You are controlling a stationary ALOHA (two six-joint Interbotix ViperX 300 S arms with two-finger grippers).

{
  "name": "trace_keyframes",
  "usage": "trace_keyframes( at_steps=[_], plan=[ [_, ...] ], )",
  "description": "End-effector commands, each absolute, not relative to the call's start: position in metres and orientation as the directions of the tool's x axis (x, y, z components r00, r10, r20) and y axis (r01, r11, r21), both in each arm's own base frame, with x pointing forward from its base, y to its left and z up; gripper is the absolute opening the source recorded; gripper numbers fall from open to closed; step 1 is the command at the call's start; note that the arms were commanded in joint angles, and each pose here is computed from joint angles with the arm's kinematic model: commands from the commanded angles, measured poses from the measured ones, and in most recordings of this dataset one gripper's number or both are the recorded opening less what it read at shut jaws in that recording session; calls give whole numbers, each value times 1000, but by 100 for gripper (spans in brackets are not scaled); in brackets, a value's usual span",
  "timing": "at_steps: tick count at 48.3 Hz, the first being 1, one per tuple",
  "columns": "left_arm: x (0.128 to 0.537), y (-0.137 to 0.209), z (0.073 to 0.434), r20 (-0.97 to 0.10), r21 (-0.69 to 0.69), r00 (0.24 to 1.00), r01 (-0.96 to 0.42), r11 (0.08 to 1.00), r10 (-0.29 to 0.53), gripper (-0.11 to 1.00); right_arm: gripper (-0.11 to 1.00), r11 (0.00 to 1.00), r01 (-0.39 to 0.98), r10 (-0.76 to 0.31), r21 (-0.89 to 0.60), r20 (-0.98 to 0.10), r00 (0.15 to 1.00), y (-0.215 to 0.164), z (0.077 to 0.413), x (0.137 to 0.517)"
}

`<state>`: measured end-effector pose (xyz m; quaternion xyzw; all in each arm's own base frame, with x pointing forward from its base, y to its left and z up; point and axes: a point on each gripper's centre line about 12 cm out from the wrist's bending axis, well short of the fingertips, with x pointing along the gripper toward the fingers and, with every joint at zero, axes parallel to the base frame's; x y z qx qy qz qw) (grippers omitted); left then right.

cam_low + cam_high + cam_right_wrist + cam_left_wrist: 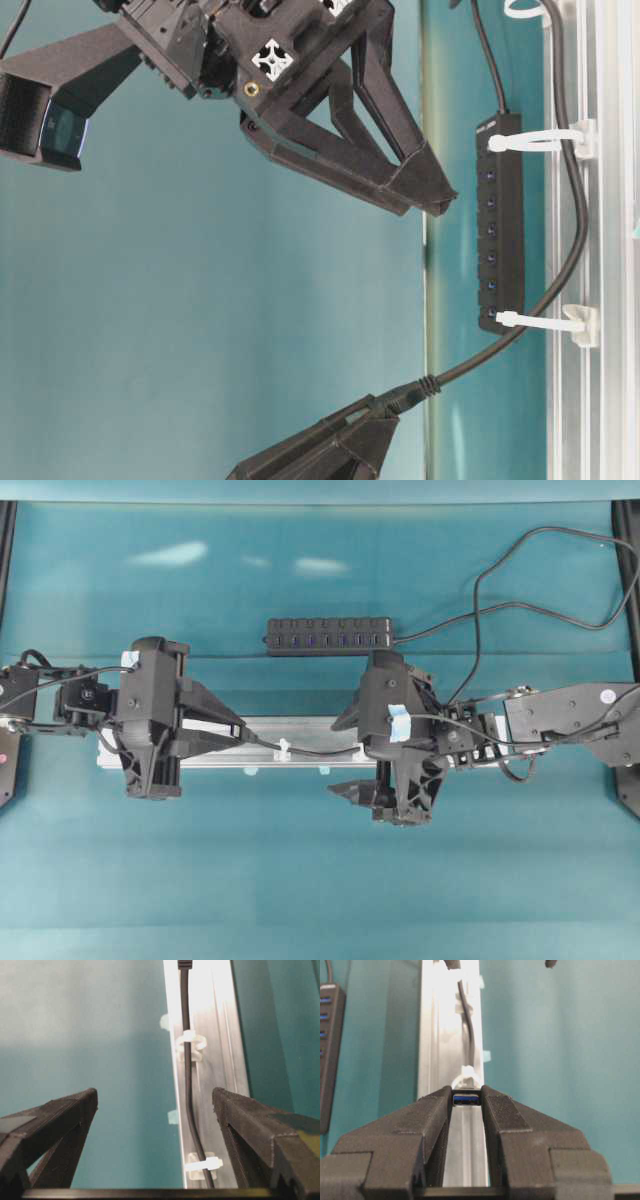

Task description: Pass the USB cable through three rings with both arms.

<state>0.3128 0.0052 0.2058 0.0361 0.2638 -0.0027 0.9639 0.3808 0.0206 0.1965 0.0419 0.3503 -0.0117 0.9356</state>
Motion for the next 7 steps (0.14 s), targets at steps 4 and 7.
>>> trace_keyframes(
  at_steps=[4, 7],
  plan=[
    [317, 4, 219, -471, 70, 882, 24, 997, 11, 25, 78, 995, 52, 14, 84, -642, 767, 23, 202, 382],
    [317, 4, 219, -471, 69, 882, 24, 997, 11, 25, 78, 995, 52, 15, 86, -637, 771, 22, 202, 383]
  ],
)
